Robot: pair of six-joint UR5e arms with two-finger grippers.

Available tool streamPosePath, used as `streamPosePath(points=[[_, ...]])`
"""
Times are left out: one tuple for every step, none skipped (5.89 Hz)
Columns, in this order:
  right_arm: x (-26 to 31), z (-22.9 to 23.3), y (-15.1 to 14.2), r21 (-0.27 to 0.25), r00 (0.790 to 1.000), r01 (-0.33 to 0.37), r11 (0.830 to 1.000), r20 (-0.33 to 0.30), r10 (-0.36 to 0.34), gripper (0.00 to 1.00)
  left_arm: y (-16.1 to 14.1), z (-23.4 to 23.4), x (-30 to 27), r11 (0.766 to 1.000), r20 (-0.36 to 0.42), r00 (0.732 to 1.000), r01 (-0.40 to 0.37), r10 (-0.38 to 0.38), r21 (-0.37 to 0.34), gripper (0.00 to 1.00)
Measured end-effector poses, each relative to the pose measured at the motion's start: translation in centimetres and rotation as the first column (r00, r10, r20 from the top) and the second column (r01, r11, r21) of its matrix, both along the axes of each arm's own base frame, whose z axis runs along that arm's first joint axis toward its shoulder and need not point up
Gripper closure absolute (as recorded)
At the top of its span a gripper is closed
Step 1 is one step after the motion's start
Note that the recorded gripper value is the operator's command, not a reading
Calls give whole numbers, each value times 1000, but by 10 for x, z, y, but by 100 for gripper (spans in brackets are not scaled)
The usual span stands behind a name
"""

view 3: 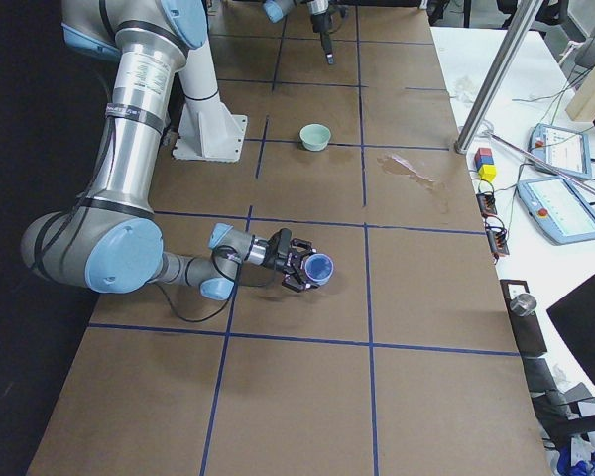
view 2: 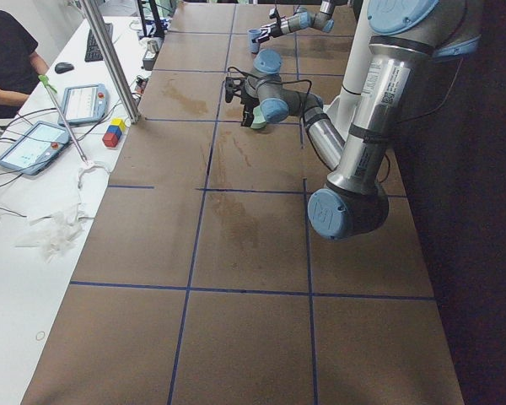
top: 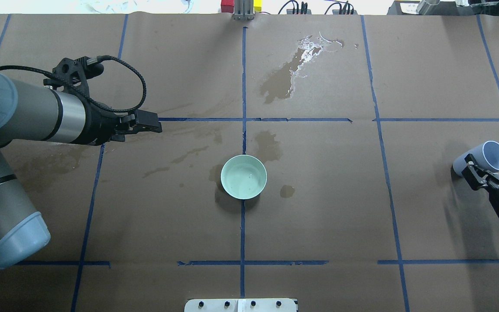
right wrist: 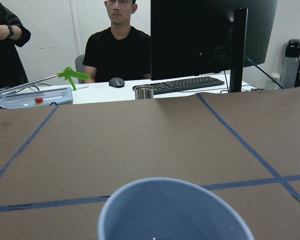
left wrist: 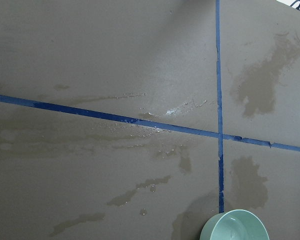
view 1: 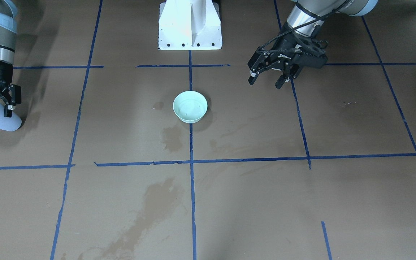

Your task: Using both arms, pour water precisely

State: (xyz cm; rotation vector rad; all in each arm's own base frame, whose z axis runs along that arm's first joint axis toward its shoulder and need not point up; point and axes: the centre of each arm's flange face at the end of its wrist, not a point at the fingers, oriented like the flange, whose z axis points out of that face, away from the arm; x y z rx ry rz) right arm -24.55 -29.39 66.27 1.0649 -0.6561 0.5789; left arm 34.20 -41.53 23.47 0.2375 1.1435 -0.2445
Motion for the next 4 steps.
streamPosePath(points=[[0,-4,4,0,1000,17,1000,14,-17,0,1,-1,-1,1000,2,1000,0,0,-2,0],[-2,-10,5,3,999,27,1000,25,-27,0,2,-3,-3,1000,4,1000,0,0,-3,0],[-4,-14,7,5,999,35,999,31,-35,0,4,-6,-5,1000,5,1000,0,0,-4,0],[-7,-16,9,6,998,47,999,35,-47,0,5,-8,-6,1000,5,1000,0,0,-4,0]])
